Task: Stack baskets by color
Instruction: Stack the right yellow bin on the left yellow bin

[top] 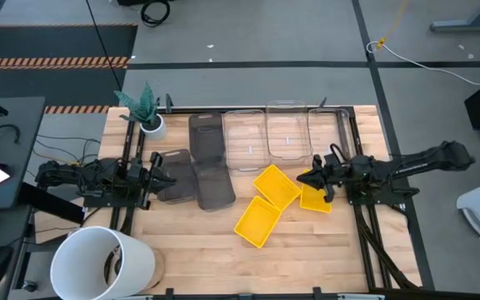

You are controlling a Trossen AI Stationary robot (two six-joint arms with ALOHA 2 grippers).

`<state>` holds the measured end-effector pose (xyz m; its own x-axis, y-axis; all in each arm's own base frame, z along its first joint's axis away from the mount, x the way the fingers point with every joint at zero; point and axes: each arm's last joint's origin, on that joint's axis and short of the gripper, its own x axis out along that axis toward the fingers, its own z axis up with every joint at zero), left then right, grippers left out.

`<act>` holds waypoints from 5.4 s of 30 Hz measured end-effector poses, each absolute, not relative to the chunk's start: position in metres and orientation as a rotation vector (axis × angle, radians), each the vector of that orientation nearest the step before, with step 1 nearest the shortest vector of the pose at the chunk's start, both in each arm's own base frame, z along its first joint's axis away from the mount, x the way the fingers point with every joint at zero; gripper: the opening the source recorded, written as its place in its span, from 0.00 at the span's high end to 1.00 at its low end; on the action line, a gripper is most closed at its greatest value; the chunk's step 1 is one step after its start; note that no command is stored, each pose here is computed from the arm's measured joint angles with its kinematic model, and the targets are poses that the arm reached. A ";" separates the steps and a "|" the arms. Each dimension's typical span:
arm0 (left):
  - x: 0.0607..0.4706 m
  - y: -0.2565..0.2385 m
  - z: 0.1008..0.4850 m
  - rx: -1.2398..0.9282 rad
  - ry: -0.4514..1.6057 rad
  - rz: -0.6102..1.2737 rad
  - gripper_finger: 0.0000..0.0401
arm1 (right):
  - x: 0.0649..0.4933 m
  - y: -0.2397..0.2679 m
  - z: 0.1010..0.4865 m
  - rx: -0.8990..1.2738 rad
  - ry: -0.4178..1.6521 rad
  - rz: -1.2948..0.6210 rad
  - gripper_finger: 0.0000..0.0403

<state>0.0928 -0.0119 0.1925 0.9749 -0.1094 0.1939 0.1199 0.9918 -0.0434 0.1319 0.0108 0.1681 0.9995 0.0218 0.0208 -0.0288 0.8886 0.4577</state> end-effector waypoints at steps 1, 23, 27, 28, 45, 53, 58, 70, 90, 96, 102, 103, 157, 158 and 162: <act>0.093 -0.012 0.192 -0.055 -0.192 -0.116 0.91 | 0.133 0.012 0.167 0.478 -0.010 0.023 0.95; 0.093 -0.012 0.193 -0.055 -0.193 -0.115 0.92 | 0.199 0.032 0.189 0.397 0.161 -0.019 0.95; 0.093 -0.012 0.192 -0.055 -0.193 -0.115 0.93 | 0.211 0.035 0.192 0.394 0.182 0.001 0.95; 0.093 -0.012 0.192 -0.055 -0.192 -0.115 0.93 | 0.214 0.036 0.193 0.394 0.185 0.013 0.95; 0.093 -0.012 0.193 -0.055 -0.193 -0.116 0.94 | 0.252 0.065 0.209 0.389 0.237 0.057 0.95; 0.093 -0.012 0.192 -0.055 -0.192 -0.116 0.92 | 0.272 0.079 0.207 0.432 0.283 0.035 0.95; 0.093 -0.012 0.192 -0.055 -0.193 -0.115 0.91 | 0.284 0.092 0.208 0.449 0.313 0.052 0.95; 0.093 -0.012 0.192 -0.055 -0.192 -0.115 0.91 | 0.316 0.115 0.221 0.465 0.655 -0.107 0.95; 0.093 -0.012 0.192 -0.055 -0.193 -0.115 0.91 | 0.257 0.103 0.237 0.400 1.572 -0.508 0.69; 0.093 -0.012 0.192 -0.055 -0.193 -0.115 0.91 | 0.250 0.101 0.227 0.383 1.657 -0.494 0.62; 0.093 -0.012 0.192 -0.055 -0.193 -0.115 0.93 | 0.241 0.098 0.207 0.346 1.707 -0.481 0.61; 0.093 -0.012 0.192 -0.055 -0.193 -0.115 0.93 | 0.241 0.098 0.203 0.345 1.709 -0.467 0.61; 0.093 -0.012 0.192 -0.055 -0.193 -0.116 0.92 | 0.252 0.124 0.227 0.456 1.664 -0.283 0.99; 0.093 -0.012 0.192 -0.055 -0.193 -0.116 0.92 | 0.253 0.126 0.233 0.472 1.654 -0.289 0.99; 0.093 -0.012 0.193 -0.055 -0.193 -0.115 0.92 | 0.258 0.136 0.262 0.523 1.585 -0.316 0.99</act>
